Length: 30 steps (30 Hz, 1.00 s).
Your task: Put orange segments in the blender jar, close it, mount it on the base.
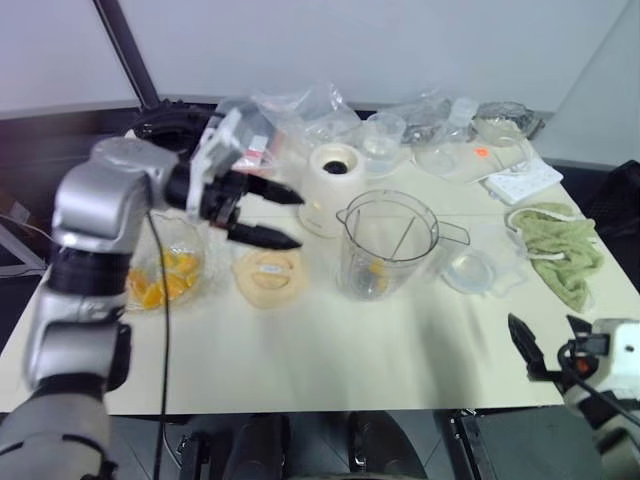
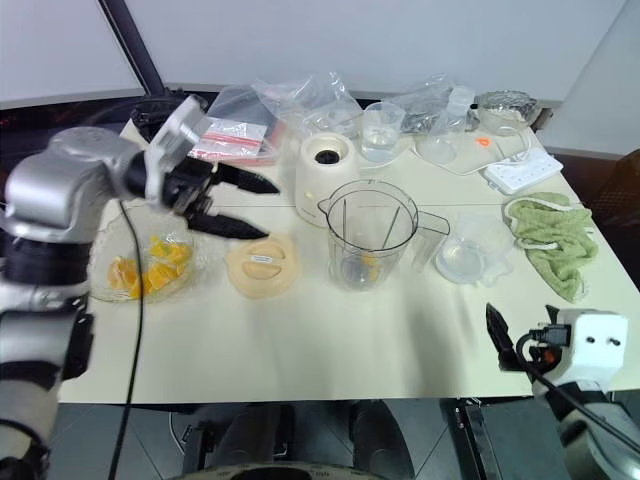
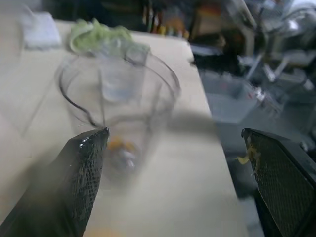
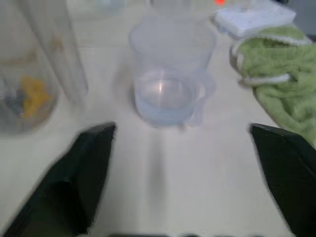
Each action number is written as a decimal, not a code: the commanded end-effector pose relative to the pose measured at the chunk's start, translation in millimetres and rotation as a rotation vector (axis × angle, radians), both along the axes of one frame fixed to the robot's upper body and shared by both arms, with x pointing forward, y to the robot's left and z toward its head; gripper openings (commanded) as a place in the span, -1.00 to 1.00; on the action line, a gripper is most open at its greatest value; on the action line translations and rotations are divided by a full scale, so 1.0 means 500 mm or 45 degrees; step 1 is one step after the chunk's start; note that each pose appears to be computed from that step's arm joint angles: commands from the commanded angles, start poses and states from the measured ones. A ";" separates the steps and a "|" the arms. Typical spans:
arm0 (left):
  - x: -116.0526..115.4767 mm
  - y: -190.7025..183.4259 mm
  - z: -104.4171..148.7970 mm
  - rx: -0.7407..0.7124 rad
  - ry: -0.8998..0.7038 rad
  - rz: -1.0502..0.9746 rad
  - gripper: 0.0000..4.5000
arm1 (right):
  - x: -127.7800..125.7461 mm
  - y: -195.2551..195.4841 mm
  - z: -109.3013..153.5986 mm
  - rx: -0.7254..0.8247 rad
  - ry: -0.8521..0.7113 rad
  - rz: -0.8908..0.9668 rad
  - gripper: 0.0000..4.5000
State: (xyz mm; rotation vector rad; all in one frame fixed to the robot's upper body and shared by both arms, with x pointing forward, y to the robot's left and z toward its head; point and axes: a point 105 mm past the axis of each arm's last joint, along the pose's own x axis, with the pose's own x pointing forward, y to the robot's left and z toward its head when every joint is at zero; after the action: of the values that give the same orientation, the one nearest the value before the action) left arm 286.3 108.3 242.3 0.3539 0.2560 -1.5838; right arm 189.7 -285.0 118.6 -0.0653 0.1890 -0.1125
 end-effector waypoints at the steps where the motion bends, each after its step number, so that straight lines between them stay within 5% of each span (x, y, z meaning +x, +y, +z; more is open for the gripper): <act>1: -0.031 -0.006 -0.030 0.055 -0.023 0.033 0.99 | 0.027 -0.029 -0.012 -0.061 0.006 -0.051 1.00; 15: -0.048 0.003 -0.066 0.038 -0.013 0.243 0.99 | 0.158 -0.086 -0.053 -0.085 0.053 -0.094 1.00; 30: -0.029 0.029 -0.071 0.041 -0.035 0.396 0.99 | 0.214 -0.127 -0.075 -0.161 0.101 -0.169 1.00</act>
State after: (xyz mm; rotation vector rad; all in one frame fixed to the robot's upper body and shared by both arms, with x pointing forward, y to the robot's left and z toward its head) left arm 272.2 121.2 197.2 0.3152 0.3442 -1.2805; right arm 293.9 -341.7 69.1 -0.1487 0.3018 -0.2252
